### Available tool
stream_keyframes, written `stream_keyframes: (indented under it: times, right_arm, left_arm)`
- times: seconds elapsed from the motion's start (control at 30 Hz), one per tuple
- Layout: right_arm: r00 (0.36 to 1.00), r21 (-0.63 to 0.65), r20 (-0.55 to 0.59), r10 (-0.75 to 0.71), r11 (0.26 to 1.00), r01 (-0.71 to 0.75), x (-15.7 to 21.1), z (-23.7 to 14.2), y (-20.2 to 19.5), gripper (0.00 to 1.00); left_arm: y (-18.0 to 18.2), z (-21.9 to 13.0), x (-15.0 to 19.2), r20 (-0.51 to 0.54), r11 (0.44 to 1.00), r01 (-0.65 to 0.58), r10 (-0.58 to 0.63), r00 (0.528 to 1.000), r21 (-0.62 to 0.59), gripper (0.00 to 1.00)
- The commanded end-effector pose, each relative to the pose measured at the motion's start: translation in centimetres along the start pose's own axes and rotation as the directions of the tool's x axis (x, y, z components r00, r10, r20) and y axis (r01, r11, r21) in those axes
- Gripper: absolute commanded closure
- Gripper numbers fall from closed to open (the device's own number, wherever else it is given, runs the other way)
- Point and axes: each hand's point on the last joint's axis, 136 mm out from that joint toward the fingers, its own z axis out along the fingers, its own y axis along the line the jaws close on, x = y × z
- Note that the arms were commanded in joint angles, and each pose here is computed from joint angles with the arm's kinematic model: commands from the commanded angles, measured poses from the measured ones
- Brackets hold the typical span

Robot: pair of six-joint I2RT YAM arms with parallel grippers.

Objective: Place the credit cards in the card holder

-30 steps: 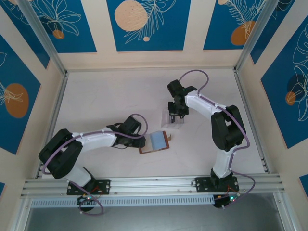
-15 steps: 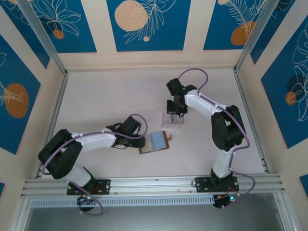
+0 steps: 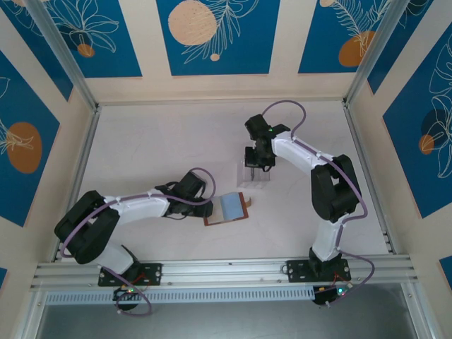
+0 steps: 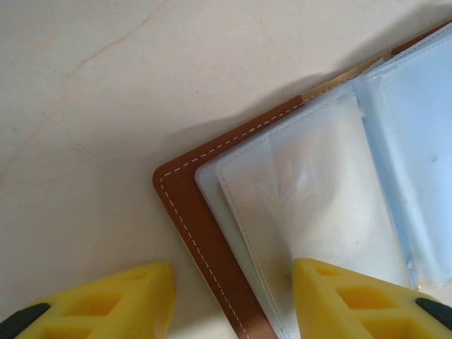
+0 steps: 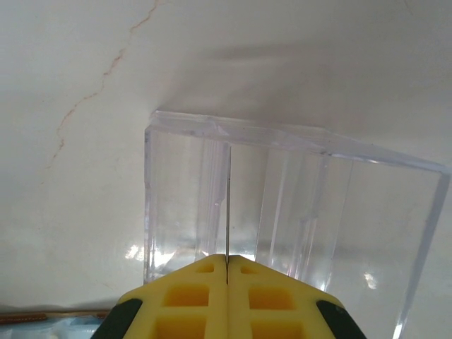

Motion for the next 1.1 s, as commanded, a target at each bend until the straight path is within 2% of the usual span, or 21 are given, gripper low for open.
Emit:
stream_keyframes:
  times: [0.0,0.1,0.33,0.47,0.57,0.67,0.83,1.07]
  right_arm:
    - [0.996,-0.030,0.085,-0.013,0.999,0.015,-0.7,-4.3,0.1,1.00]
    - [0.993,-0.062,0.122,-0.008,0.998,0.016,-1.0,-6.4,0.1,1.00]
    - [0.989,-0.123,0.146,0.009,0.992,0.009,-0.5,-8.5,0.2,1.00]
    - [0.989,-0.280,0.147,0.006,0.959,0.036,1.1,-9.2,2.4,1.00]
    - [0.990,-0.428,0.138,-0.007,0.901,0.066,2.8,-9.0,4.8,1.00]
    - [0.984,-0.522,0.168,-0.054,0.842,0.135,4.6,-8.9,7.5,1.00]
    - [0.982,-0.621,0.172,-0.077,0.765,0.169,7.0,-7.5,10.1,1.00]
    - [0.983,-0.654,0.166,-0.073,0.738,0.166,9.1,-4.1,11.0,1.00]
  left_arm:
    - [1.5,1.0,3.1,-0.093,0.999,0.007,-0.011,0.996,-0.043,0.53]
    - [1.3,0.8,2.9,-0.088,0.999,0.006,-0.008,0.996,-0.032,0.52]
    - [1.2,0.5,2.8,-0.081,1.000,0.008,-0.010,0.997,-0.028,0.52]
    - [1.0,0.5,2.8,-0.085,1.000,0.006,-0.008,0.996,-0.023,0.52]
    - [1.1,0.5,2.8,-0.085,1.000,0.006,-0.008,0.996,-0.023,0.53]
    - [1.1,0.5,2.9,-0.091,1.000,0.002,-0.004,0.996,-0.023,0.55]
    - [1.4,0.8,3.2,-0.100,1.000,-0.006,0.003,0.995,-0.030,0.56]
    - [1.6,1.0,3.6,-0.114,0.999,-0.008,0.004,0.993,-0.039,0.58]
